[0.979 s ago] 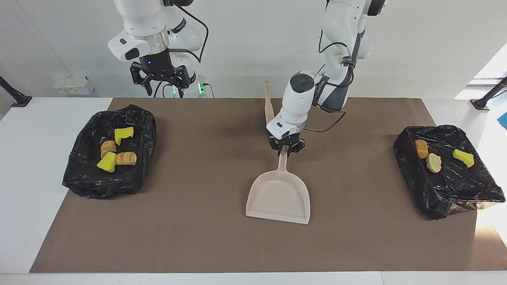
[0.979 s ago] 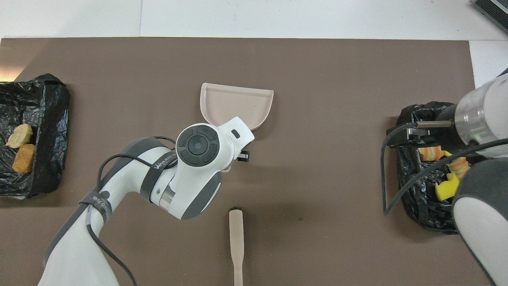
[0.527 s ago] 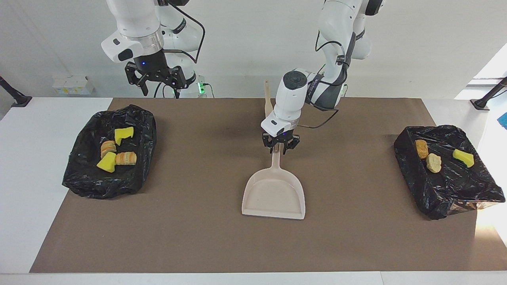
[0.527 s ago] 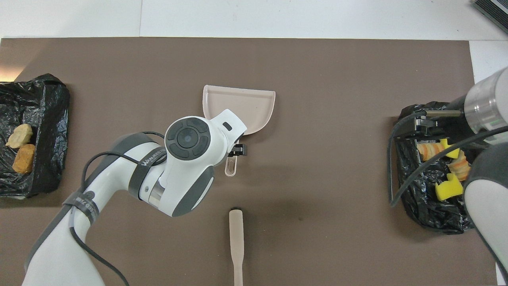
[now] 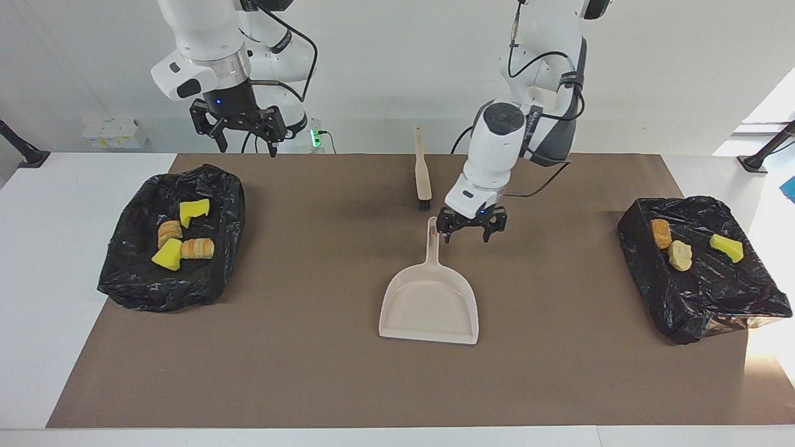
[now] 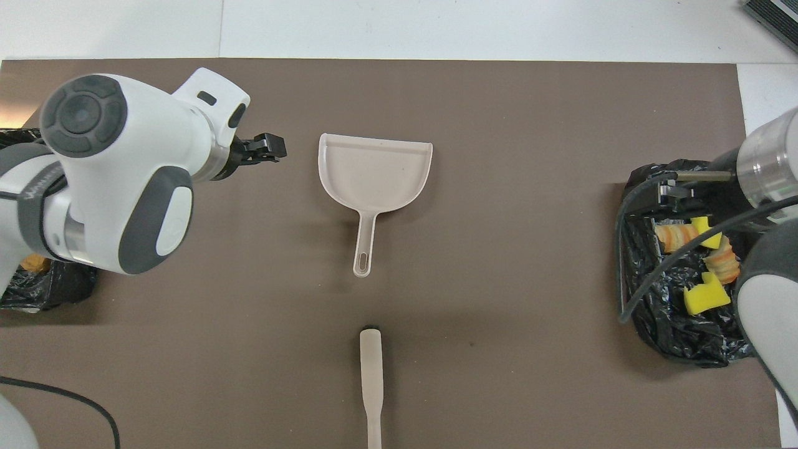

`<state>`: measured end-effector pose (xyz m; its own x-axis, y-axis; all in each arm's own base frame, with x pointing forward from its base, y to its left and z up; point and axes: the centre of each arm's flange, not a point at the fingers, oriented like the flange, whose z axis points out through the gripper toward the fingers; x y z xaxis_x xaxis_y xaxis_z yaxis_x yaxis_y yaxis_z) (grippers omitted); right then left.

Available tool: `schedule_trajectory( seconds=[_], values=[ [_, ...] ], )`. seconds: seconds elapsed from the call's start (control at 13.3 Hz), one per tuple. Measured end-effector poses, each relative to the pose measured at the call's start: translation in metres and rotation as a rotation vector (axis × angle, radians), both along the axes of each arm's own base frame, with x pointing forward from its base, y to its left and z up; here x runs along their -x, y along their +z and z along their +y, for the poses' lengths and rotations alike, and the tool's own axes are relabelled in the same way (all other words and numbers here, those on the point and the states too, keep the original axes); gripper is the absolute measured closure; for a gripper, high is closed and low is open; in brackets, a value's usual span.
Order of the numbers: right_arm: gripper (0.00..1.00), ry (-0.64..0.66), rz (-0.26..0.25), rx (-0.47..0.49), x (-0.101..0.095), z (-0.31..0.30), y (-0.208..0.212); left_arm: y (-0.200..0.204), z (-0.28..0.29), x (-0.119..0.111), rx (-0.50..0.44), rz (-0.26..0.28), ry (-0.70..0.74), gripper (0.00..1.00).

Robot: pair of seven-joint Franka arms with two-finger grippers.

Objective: Sweep and dump trash in bin

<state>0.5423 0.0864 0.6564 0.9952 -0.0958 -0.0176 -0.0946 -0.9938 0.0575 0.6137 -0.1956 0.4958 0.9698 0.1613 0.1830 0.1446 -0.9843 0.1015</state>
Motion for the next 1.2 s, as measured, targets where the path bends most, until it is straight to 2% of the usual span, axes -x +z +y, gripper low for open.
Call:
schedule_trajectory(
  seconds=[0.23,0.53,0.75,0.9,1.2],
  values=[
    [0.00,-0.003,0.001,-0.016,0.000,-0.001,0.001,0.028,0.052,-0.013,-0.031,0.022,-0.044,0.00],
    [0.00,-0.019,0.003,-0.032,-0.001,-0.008,0.001,0.056,0.113,-0.011,-0.071,0.108,-0.139,0.00],
    [0.00,-0.020,0.003,-0.032,-0.001,-0.009,0.001,0.094,0.144,0.014,-0.078,0.132,-0.148,0.00],
    [0.00,-0.022,0.003,-0.032,-0.001,-0.010,0.001,0.114,0.153,0.031,-0.081,0.129,-0.158,0.00],
    [0.00,-0.072,0.002,-0.032,-0.005,-0.037,0.001,0.129,0.167,0.050,-0.089,0.137,-0.213,0.00]
  ],
)
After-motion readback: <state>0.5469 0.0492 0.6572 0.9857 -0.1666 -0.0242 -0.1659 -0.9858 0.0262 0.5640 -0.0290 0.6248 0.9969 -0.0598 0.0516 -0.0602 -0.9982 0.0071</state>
